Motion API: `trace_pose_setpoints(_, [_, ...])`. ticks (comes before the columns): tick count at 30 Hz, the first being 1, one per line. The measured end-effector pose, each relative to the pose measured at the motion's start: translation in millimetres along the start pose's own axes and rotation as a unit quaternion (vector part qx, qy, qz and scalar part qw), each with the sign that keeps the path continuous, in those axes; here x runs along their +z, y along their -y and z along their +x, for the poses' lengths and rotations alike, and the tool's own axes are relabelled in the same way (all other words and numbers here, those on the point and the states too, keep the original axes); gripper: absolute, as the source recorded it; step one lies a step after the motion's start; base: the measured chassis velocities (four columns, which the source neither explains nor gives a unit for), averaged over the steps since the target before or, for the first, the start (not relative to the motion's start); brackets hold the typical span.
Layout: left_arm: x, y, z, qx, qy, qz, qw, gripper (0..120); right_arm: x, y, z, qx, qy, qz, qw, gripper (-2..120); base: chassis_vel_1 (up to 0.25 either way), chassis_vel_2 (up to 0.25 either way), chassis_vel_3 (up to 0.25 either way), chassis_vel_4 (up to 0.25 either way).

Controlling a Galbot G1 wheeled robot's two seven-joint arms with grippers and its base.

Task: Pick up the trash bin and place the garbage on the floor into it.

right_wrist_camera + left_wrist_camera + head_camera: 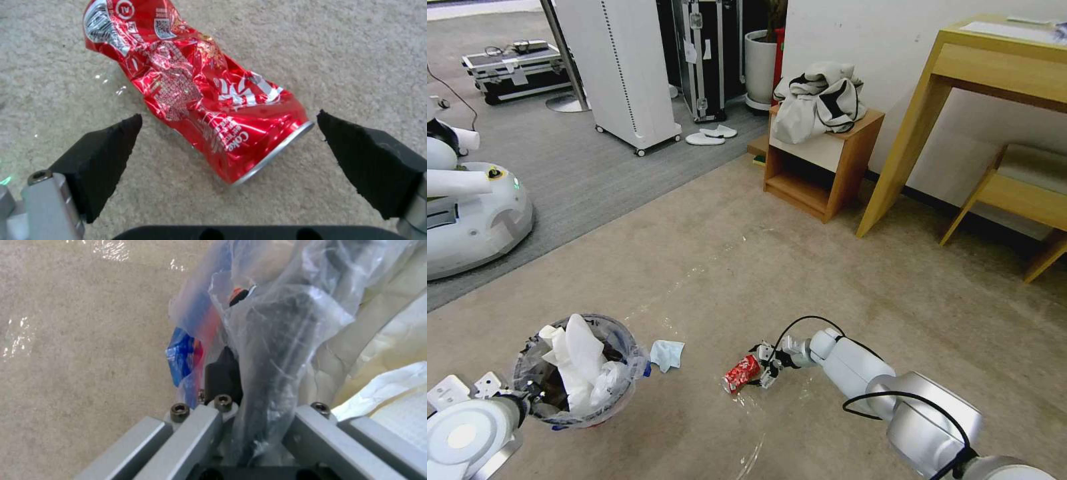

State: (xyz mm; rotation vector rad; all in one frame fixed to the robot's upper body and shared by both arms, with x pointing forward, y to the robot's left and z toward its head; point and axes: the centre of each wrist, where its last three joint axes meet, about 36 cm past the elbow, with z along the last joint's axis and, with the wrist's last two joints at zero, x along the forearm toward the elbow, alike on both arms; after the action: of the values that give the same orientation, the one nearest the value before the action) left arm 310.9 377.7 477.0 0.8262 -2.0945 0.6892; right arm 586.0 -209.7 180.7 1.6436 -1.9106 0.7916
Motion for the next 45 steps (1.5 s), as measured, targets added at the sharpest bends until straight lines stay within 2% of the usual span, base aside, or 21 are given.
trace_pose_setpoints(17, [-0.3,0.5,-5.0,0.004,0.001,-0.001,1.0,0,-12,10,-1,0.003,-0.011,-0.007,1.0,100,0.0,0.0,0.0,0.0])
trace_pose_setpoints(31, [0.3,-0.2,-7.9,0.006,0.002,0.0,1.0,0,-33,26,-1,-0.018,-0.018,0.016,1.0,100,0.0,0.0,0.0,0.0])
trace_pose_setpoints(45, [4.3,-0.6,-10.9,0.006,0.006,-0.004,1.0,0,-39,27,-6,-0.029,-0.026,0.015,0.999,100,0.0,0.0,0.0,0.0])
